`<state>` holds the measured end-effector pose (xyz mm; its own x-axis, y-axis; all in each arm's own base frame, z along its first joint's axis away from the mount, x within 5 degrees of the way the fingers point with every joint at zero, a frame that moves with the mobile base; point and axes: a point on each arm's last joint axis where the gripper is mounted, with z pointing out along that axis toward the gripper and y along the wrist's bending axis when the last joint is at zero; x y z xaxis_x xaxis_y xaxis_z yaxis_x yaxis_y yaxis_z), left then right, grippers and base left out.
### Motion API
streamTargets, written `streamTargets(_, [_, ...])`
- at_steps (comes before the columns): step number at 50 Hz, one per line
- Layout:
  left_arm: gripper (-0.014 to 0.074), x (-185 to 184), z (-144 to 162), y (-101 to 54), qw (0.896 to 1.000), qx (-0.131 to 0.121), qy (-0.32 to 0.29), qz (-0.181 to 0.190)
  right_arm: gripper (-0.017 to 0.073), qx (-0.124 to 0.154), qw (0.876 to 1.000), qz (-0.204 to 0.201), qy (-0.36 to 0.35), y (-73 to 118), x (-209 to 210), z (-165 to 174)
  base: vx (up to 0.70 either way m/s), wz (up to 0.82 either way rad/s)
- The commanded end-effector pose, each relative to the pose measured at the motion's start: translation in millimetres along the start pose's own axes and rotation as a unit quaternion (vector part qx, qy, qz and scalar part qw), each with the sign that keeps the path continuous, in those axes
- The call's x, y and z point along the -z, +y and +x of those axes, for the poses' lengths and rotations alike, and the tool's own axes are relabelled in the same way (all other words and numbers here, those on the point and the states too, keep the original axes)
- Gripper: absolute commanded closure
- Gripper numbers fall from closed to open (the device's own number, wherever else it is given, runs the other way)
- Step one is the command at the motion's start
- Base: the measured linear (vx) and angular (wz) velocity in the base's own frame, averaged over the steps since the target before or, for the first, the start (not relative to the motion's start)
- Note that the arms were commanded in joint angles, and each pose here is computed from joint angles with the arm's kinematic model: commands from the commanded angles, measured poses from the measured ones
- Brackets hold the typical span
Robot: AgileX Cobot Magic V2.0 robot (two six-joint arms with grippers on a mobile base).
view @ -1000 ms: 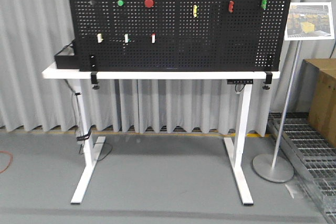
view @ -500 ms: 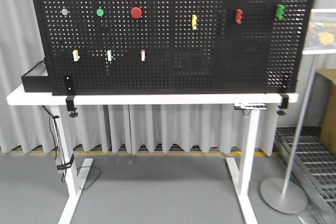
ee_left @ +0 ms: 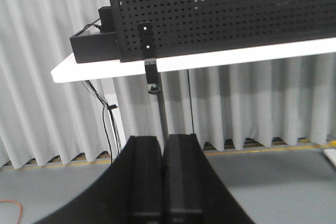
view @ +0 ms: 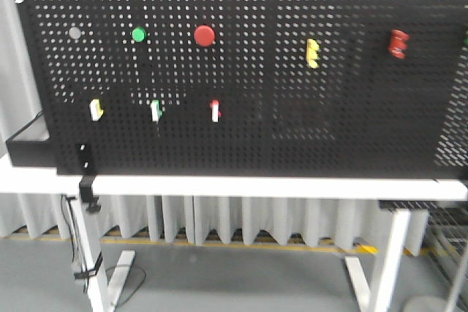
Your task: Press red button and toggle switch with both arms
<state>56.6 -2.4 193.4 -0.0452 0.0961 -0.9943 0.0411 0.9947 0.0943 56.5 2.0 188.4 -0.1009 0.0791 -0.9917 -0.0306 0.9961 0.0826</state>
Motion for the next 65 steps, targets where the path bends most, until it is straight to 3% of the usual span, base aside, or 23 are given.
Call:
streamTargets(1, [0.0592, -0.5, 3.6, -0.1, 1.0, 0.006, -0.03, -0.003, 0.0562, 0.008, 0.999, -0.002, -0.045, 0.3, 0.9, -4.9, 0.46, 0.07])
streamTargets(35, [0.0592, -0.5, 3.6, -0.1, 1.0, 0.006, -0.03, -0.003, 0.0562, 0.008, 0.999, -0.002, -0.045, 0.3, 0.9, -4.9, 0.36, 0.01])
streamTargets(65, [0.0592, -0.5, 3.6, -0.1, 1.0, 0.006, -0.03, -0.003, 0.0562, 0.008, 0.999, -0.002, -0.045, 0.3, 0.9, -4.9, 0.07, -0.01])
